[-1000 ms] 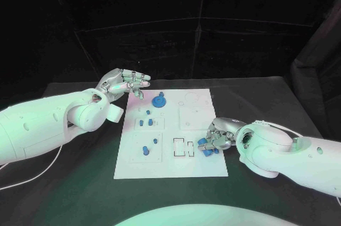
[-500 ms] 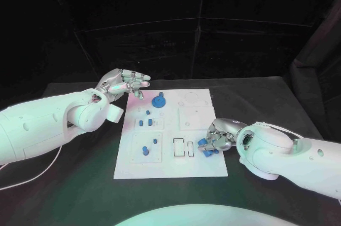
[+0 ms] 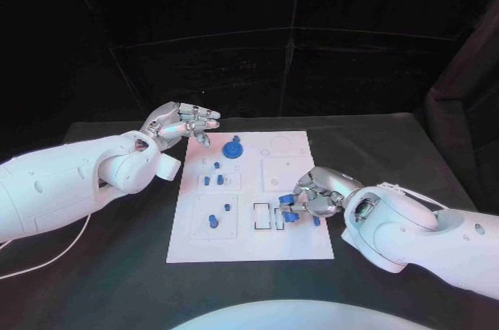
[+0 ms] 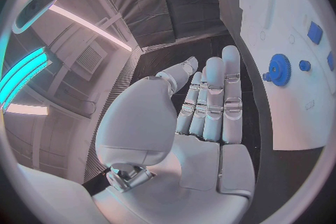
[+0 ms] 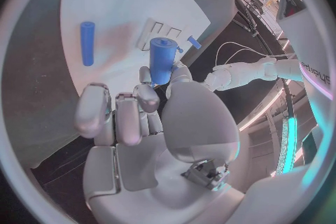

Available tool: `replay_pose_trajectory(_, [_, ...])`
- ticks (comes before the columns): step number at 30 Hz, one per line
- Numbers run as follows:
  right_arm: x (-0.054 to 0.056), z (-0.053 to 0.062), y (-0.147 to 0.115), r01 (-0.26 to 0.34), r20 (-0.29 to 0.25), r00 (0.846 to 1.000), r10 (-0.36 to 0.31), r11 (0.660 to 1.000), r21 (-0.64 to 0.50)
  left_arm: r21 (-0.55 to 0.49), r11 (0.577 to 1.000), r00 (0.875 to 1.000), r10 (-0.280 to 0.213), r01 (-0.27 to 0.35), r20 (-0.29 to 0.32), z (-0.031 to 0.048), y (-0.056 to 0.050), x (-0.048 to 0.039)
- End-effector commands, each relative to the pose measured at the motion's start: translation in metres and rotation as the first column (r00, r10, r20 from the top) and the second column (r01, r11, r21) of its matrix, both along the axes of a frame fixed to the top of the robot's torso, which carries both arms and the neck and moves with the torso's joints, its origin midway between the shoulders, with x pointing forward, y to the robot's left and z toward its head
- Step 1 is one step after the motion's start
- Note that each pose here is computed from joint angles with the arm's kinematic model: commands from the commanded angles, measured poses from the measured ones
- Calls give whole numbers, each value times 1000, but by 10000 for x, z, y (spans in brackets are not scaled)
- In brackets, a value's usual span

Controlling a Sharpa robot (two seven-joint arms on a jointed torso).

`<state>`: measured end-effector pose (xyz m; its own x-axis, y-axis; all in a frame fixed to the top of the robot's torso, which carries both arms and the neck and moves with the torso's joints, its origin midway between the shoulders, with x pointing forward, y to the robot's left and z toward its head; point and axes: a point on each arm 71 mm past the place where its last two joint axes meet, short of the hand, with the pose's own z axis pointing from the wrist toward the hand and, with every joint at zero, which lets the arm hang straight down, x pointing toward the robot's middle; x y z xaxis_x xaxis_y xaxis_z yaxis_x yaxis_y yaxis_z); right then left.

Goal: Assemble the parts on the task board

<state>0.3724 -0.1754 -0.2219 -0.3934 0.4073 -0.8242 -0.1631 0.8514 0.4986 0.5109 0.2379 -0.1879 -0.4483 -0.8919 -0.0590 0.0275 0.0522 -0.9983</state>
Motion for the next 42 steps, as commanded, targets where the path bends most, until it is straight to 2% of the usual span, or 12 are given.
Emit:
replay_pose_trajectory(1, [13, 18, 61, 2, 2, 1000, -2, 998, 64, -11, 1000, 1000, -13, 13, 5, 12, -16, -4])
replay_pose_trajectory(12, [82, -144, 303, -22, -126, 992, 21, 1000, -7, -12, 1000, 1000, -17, 18, 3, 13, -31, -13])
replay_pose_trajectory(15, [83, -191, 351, -24, -180, 984, 21, 1000, -19, -12, 1000, 1000, -19, 19, 1, 13, -34, -15])
replay_pose_trajectory(21, [74, -230, 427, -29, -236, 971, 25, 999, -16, -12, 1000, 1000, -20, 20, 0, 14, -39, -18])
replay_pose_trajectory(34, [135, -256, 451, 3, -226, 974, -7, 1000, -20, -12, 1000, 1000, -22, 22, 0, 14, -49, -15])
replay_pose_trajectory(42, [179, -244, 453, 21, -178, 984, -25, 999, -24, -11, 1000, 1000, -20, 20, -1, 14, -43, -15])
